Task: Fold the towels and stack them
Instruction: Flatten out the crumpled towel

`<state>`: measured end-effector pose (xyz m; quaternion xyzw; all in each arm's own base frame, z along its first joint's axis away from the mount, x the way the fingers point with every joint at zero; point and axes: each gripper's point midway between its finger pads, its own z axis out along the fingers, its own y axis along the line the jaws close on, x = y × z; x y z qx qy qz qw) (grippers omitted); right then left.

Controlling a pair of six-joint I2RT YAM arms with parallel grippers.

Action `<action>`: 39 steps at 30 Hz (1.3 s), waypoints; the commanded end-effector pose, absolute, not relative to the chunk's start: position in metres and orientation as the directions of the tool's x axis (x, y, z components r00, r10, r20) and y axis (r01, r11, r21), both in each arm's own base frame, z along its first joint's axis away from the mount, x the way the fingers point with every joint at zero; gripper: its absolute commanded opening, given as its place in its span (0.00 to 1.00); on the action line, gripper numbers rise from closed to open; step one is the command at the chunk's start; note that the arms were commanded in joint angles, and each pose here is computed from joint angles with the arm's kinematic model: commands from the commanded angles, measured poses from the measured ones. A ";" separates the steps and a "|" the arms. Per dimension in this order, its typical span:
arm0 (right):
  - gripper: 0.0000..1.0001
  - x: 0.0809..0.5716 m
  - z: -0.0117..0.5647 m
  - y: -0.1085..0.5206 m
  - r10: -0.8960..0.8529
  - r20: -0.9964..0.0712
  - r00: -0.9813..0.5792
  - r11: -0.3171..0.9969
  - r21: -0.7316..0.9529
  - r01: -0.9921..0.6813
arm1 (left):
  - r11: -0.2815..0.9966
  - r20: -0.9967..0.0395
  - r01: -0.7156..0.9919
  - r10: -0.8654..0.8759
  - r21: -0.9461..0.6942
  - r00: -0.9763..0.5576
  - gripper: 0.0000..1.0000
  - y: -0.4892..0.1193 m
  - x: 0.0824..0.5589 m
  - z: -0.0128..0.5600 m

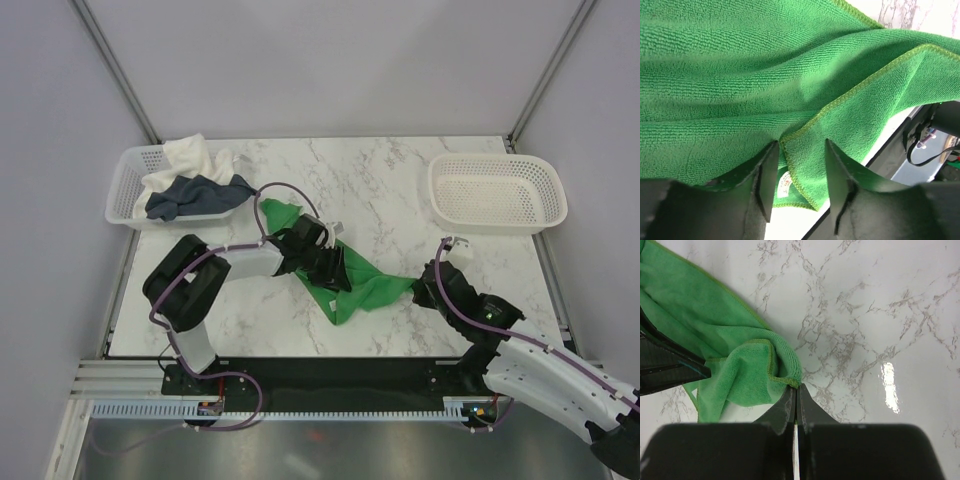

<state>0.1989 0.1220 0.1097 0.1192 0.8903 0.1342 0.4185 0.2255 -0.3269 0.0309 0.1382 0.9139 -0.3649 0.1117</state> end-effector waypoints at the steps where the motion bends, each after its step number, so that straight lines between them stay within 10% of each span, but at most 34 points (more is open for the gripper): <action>1: 0.00 0.207 0.128 0.129 0.343 -0.730 -0.591 0.925 0.372 0.078 | 0.704 -0.310 0.341 0.178 -0.622 -0.934 0.48 -0.334 0.226 0.030; 8: 0.00 0.213 0.144 0.133 0.325 -0.750 -0.575 0.930 0.365 0.049 | 0.636 -0.373 0.378 0.150 -0.672 -0.916 0.02 -0.344 0.226 0.077; 18: 0.00 0.245 0.297 0.106 0.276 -0.913 -0.302 0.960 0.276 0.041 | 0.696 -0.704 0.527 0.045 -0.487 -0.709 0.02 -0.314 0.263 0.250; 25: 0.00 0.242 0.471 0.123 0.234 -0.971 0.054 0.938 0.211 -0.277 | 0.678 -0.920 0.631 -0.199 -0.378 -0.338 0.02 -0.257 0.246 0.457; 39: 0.00 0.187 0.608 0.144 0.391 -0.885 0.250 0.778 0.173 -0.603 | 0.648 -0.957 0.719 -0.277 -0.251 -0.084 0.02 -0.206 0.195 0.574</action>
